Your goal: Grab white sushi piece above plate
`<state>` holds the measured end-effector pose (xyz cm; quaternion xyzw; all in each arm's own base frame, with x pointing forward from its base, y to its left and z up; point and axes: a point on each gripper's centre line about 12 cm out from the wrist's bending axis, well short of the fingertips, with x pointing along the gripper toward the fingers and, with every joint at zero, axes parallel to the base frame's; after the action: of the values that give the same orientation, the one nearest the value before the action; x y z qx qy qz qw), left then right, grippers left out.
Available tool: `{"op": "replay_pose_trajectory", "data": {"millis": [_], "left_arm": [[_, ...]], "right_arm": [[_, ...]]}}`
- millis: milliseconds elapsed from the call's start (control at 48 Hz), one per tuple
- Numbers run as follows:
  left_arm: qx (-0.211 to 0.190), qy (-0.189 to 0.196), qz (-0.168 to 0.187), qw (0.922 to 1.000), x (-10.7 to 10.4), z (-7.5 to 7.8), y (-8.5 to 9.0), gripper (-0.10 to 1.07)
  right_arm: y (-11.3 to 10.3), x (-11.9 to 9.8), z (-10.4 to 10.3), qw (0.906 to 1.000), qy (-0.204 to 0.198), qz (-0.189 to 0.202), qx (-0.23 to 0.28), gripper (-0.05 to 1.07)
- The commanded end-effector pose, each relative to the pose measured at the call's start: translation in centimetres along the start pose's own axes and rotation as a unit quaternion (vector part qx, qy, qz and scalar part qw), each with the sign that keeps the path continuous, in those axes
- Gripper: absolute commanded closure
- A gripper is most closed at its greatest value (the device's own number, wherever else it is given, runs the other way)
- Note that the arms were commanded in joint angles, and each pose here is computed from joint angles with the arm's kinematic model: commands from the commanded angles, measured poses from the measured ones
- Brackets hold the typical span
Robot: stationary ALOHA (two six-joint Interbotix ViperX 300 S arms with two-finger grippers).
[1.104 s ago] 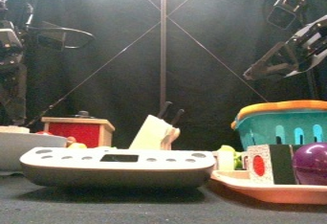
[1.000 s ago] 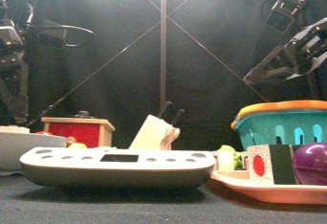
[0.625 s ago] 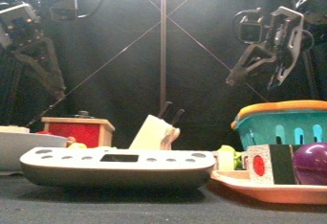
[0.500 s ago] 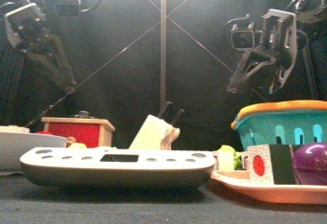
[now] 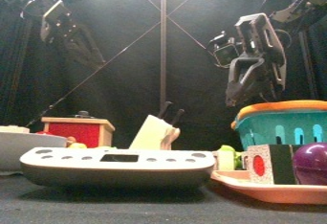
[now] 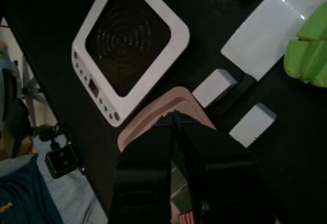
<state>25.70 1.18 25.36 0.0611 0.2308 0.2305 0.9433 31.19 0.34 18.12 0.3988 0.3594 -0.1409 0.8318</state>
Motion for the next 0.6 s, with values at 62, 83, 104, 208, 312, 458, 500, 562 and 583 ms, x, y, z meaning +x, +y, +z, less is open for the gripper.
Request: {"op": "replay_pose_trajectory", "data": {"millis": [62,83,104,208,312,458,500,562,583], "left_arm": [[0.01,-0.05,-0.034,0.9981,-0.5,1.3,-0.4,0.11],[0.009,-0.053,-0.041,0.9977,-0.5,1.3,-0.6,0.11],[0.01,-0.057,-0.047,0.9972,-0.6,1.4,-0.7,0.11],[0.027,-0.069,-0.077,0.9943,-0.7,0.9,-1.3,0.11],[0.035,-0.067,-0.101,0.992,-0.7,0.2,-1.9,0.11],[0.021,-0.068,-0.123,0.9898,-1.0,0.2,-2.2,0.11],[0.021,-0.071,-0.13,0.9888,-1.1,0.2,-2.3,0.11],[0.025,-0.075,-0.142,0.9867,-1.3,0.2,-2.4,0.11],[0.027,-0.075,-0.146,0.986,-1.4,0.1,-2.5,0.11]], "right_arm": [[0.6,0.3,1.0,0.9994,-0.01,0.003,0.033,0.49],[0.5,0.5,1.1,0.9992,-0.009,0.0,0.04,0.48],[0.4,0.7,1.1,0.999,-0.008,-0.002,0.043,0.47],[0.3,1.4,1.4,0.9982,-0.007,-0.011,0.059,0.45],[0.2,2.0,1.7,0.9973,-0.003,-0.022,0.07,0.43],[-0.1,2.2,1.9,0.9945,0.021,-0.057,0.085,0.38],[-0.1,2.2,2.1,0.9935,0.027,-0.069,0.086,0.37],[0.0,2.4,2.3,0.9918,0.034,-0.088,0.086,0.35],[0.0,2.4,2.5,0.9915,0.033,-0.092,0.086,0.35]]}}
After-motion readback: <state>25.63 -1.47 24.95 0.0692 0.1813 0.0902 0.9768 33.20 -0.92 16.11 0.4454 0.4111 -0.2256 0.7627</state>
